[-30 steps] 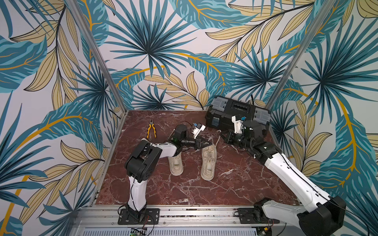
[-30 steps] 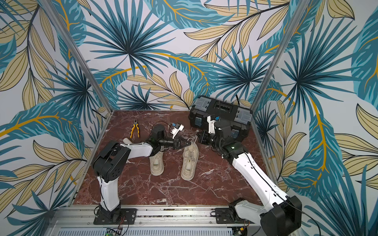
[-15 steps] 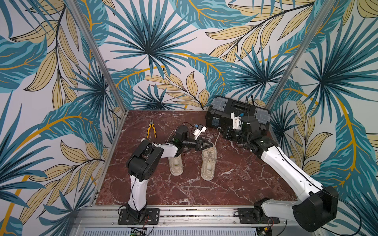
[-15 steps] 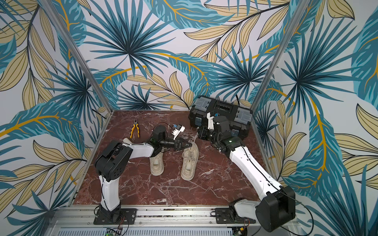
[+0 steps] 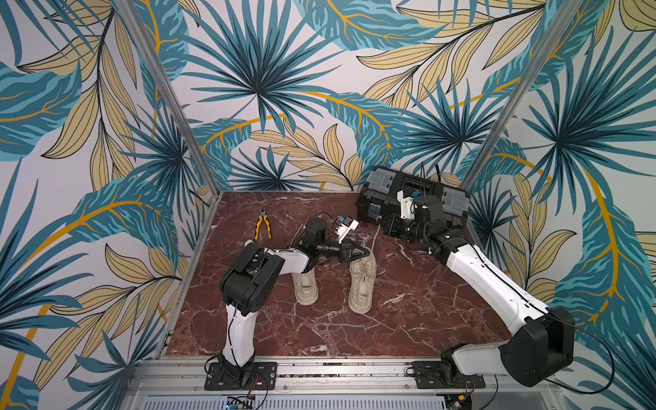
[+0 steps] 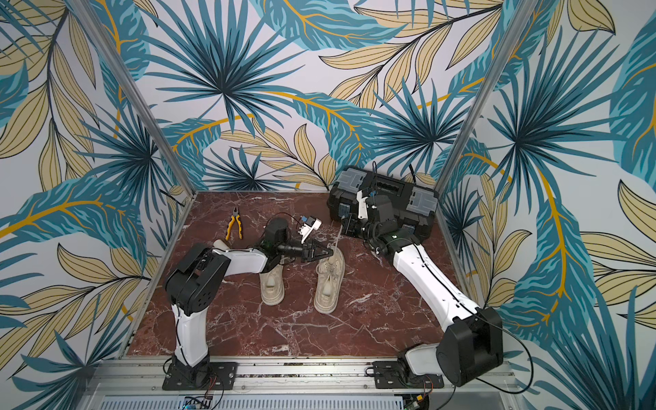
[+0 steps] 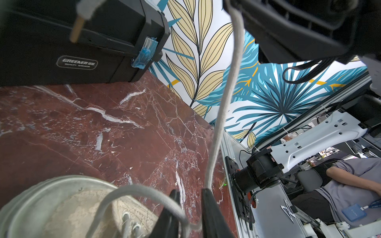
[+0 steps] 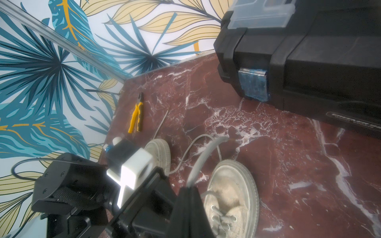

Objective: Tie the shoes
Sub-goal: Cross the shoelace with the shoelace.

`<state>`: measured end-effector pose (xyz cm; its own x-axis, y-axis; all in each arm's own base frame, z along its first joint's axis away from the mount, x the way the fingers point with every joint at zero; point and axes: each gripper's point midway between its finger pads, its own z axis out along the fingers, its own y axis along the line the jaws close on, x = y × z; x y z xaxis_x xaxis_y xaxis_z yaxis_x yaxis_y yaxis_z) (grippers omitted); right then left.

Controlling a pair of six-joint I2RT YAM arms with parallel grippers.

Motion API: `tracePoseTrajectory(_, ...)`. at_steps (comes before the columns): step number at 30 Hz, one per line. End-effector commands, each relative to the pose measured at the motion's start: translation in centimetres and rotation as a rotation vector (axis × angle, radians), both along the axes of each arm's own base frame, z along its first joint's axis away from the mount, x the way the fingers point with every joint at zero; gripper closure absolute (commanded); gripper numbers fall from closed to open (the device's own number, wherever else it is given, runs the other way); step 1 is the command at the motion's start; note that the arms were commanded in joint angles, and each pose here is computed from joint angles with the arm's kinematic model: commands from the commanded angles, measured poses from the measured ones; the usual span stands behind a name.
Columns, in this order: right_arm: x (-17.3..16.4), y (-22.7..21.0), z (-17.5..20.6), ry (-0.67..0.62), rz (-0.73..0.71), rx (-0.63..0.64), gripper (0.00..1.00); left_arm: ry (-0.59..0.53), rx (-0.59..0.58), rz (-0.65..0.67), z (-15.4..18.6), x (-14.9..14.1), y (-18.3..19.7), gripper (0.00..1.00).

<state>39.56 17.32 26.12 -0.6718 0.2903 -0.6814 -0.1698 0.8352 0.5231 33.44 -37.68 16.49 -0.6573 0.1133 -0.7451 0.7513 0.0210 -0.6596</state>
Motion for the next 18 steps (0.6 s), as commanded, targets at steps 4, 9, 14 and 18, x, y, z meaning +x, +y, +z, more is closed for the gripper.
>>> tracePoseTrajectory(4, 0.6, 0.7, 0.4, -0.001, 0.031, 0.016, 1.0, -0.016, -0.006, -0.023, 0.1, -0.2, -0.5, 0.74)
tracePoseTrajectory(9, 0.8, 1.3, 0.5, 0.006, 0.049, 0.047, 1.0, -0.018, -0.003, -0.025, 0.2, -0.2, -0.6, 0.73)
tracePoseTrajectory(14, 1.0, 2.0, 1.0, 0.002, 0.065, 0.08, 1.0, -0.018, 0.001, -0.031, 0.2, -0.3, -0.8, 0.71)
tracePoseTrajectory(18, 1.5, 2.0, 0.9, 0.003, 0.064, 0.066, 1.0, -0.022, -0.002, -0.036, 0.4, -0.5, -1.0, 0.7)
